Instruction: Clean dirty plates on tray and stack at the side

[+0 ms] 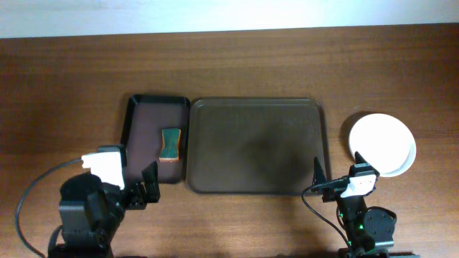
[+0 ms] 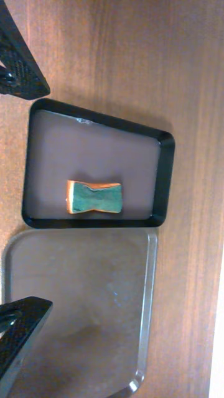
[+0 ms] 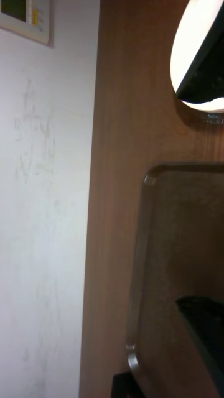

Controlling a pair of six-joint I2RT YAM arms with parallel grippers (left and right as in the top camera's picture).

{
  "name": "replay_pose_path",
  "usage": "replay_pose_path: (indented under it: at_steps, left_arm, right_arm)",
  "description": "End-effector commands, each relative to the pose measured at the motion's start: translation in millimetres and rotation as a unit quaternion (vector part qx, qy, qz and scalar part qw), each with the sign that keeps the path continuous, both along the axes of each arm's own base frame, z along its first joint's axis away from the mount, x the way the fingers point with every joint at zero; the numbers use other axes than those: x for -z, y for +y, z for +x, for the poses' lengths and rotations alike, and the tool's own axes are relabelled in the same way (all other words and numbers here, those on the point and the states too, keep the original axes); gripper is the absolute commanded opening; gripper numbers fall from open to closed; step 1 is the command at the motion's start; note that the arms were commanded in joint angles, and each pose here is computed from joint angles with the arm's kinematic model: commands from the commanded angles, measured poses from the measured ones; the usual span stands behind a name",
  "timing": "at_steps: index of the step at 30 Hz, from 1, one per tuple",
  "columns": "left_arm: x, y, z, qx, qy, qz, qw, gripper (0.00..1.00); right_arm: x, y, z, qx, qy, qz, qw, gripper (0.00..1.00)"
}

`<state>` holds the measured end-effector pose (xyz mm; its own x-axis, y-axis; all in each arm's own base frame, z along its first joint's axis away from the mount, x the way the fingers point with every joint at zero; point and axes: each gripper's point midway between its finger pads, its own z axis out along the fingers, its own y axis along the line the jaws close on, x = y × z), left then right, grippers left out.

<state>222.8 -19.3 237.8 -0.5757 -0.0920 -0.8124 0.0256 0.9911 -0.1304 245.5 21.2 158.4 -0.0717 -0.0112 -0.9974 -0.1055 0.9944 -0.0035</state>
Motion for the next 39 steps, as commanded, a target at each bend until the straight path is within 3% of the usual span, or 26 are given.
replay_pose_path:
  at_steps: [1, 6, 13, 18, 39]
  left_arm:
    - [24.9, 1.4, -1.6, 0.001, -0.044, 0.008, 0.999, 0.99]
    - [57.4, -2.1, 6.2, 0.008, -0.179, -0.001, 0.984, 1.00]
    - [27.0, 7.9, 21.0, -0.022, -0.365, 0.006, 0.931, 1.00]
    - [78.1, 5.8, 22.9, -0.011, -0.269, 0.015, 0.963, 1.00]
    - [80.7, 4.6, 22.7, -0.008, -0.263, 0.014, 0.965, 1.00]
  right_arm:
    - [1.2, 0.9, -0.5, -0.001, -0.001, -0.004, 1.000, 0.99]
    - [1.3, 0.9, -0.5, -0.001, -0.001, -0.004, 1.000, 0.99]
    - [1.2, 0.9, -0.5, -0.001, -0.001, -0.004, 1.000, 0.99]
    - [1.2, 0.9, -0.5, -0.001, -0.001, -0.004, 1.000, 0.99]
    - [1.3, 0.9, -0.5, -0.001, 0.000, -0.004, 1.000, 0.99]
